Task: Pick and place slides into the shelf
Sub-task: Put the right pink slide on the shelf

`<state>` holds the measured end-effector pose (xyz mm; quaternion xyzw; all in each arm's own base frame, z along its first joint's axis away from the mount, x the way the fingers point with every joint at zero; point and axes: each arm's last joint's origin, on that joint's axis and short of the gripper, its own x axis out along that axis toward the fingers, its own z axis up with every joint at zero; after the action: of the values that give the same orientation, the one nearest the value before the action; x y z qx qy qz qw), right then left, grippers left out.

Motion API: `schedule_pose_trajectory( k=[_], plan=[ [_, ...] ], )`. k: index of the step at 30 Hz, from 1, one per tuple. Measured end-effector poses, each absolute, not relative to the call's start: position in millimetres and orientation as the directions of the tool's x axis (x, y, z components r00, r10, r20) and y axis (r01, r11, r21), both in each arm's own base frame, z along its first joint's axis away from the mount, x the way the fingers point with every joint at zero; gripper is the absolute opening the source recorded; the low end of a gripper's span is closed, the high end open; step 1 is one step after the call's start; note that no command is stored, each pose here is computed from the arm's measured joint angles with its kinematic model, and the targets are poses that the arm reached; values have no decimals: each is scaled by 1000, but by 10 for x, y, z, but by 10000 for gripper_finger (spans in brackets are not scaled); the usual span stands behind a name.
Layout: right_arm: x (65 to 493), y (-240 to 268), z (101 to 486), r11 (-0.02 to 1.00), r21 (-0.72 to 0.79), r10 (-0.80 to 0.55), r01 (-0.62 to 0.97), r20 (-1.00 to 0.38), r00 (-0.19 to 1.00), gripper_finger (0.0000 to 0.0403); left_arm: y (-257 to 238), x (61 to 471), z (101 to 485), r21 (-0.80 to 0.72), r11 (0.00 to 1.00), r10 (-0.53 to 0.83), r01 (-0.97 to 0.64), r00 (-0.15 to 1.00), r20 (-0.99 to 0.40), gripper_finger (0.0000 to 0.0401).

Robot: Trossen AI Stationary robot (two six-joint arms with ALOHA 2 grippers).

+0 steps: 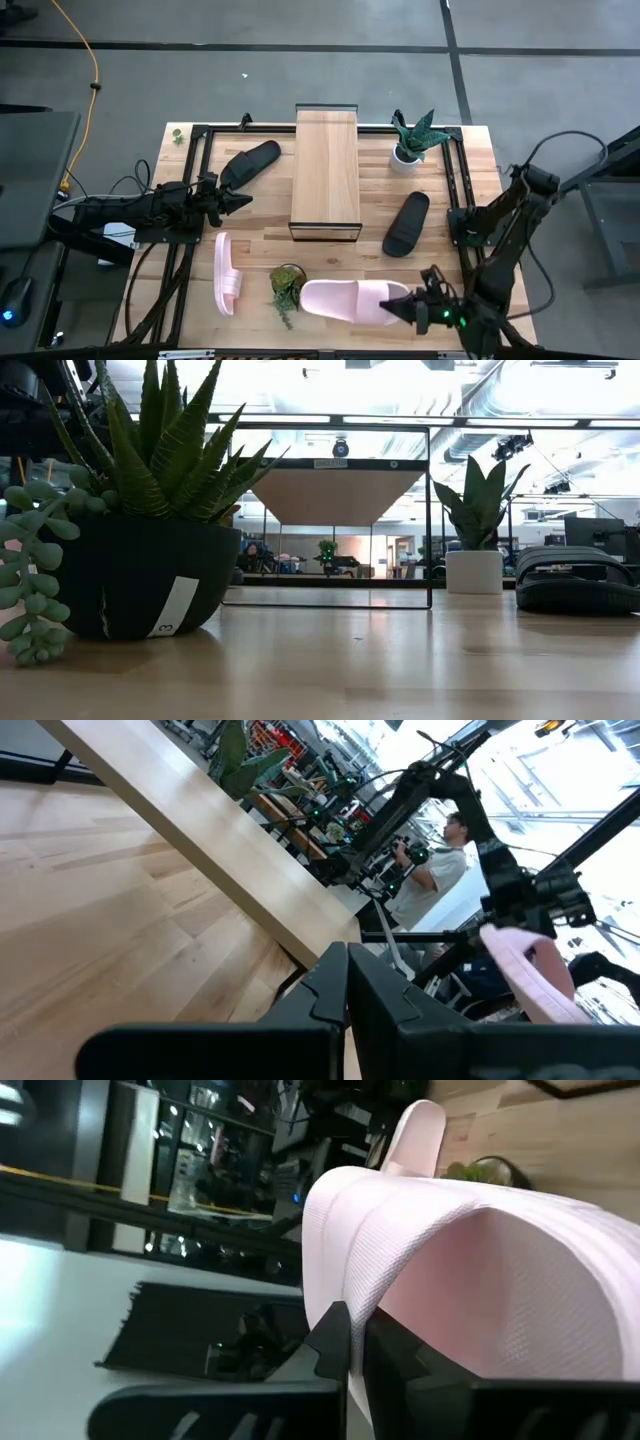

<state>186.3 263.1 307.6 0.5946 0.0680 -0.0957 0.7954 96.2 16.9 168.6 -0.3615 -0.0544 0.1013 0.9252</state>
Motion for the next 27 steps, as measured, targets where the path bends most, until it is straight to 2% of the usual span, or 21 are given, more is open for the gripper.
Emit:
schedule_pose_trajectory(
  k=[7,18,27],
  plan=[
    [1774,2216,3314,325,898,-70,296,-289,955,0,169,963,1685,-680,718,227,-149,974,27,1],
    [1807,1630,3579,459,824,-66,332,-341,938,0,169,963,1685,-672,725,227,-151,973,27,1],
    [1957,1255,3662,489,795,-95,358,-360,928,0,169,963,1686,-671,726,227,-151,974,27,1]
  ],
)
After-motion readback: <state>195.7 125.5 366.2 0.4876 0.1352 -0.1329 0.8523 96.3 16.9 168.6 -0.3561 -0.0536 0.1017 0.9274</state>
